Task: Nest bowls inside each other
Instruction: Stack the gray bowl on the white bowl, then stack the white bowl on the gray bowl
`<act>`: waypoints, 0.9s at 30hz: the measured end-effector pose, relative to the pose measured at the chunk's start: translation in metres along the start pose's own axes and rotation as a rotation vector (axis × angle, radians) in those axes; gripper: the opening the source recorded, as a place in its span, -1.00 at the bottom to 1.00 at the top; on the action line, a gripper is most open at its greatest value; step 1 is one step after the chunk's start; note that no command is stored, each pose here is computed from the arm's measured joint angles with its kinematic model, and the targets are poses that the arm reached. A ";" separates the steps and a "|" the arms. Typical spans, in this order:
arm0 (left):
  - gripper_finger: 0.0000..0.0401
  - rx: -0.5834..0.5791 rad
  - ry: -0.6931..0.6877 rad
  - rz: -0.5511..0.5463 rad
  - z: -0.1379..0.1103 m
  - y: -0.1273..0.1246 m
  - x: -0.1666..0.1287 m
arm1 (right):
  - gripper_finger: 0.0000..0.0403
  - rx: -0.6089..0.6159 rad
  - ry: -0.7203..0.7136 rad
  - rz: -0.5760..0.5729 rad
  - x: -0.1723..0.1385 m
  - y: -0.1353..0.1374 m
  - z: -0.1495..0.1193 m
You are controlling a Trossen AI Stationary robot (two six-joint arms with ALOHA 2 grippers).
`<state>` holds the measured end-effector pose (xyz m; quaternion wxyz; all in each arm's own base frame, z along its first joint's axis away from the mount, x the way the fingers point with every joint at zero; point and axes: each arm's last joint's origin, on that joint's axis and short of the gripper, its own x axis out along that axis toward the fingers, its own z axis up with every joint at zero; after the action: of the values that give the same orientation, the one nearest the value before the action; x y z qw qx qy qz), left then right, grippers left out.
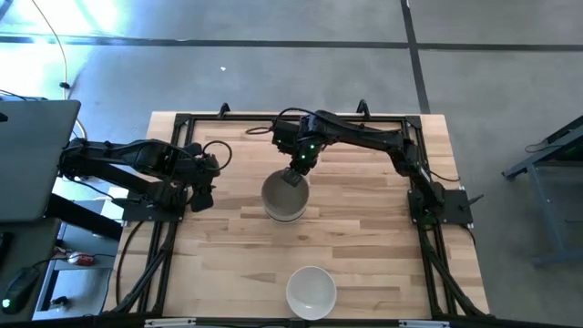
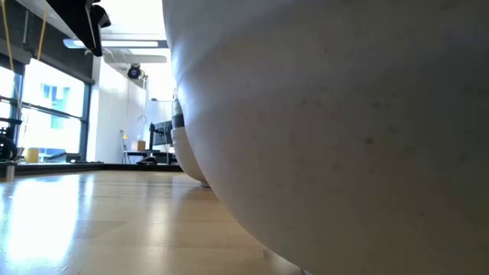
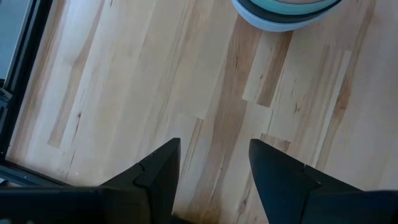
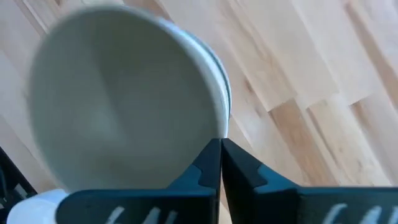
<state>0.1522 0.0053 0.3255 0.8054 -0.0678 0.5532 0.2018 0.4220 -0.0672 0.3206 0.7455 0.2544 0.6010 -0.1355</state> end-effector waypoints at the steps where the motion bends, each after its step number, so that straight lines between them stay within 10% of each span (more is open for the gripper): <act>1: -0.10 0.000 0.000 0.000 0.000 0.000 0.000 | -0.98 0.000 0.013 0.002 0.003 0.000 -0.001; 11: -0.10 0.001 0.000 0.000 0.000 0.000 0.000 | -0.94 0.003 0.036 0.013 0.014 0.003 -0.002; 27: -0.10 -0.001 0.000 -0.006 0.000 0.000 0.000 | -0.20 -0.085 0.029 0.019 -0.021 0.025 -0.026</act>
<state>0.1524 0.0051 0.3255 0.8059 -0.0698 0.5530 0.1993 0.4080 -0.0340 0.3425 0.7480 0.2302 0.6145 -0.0992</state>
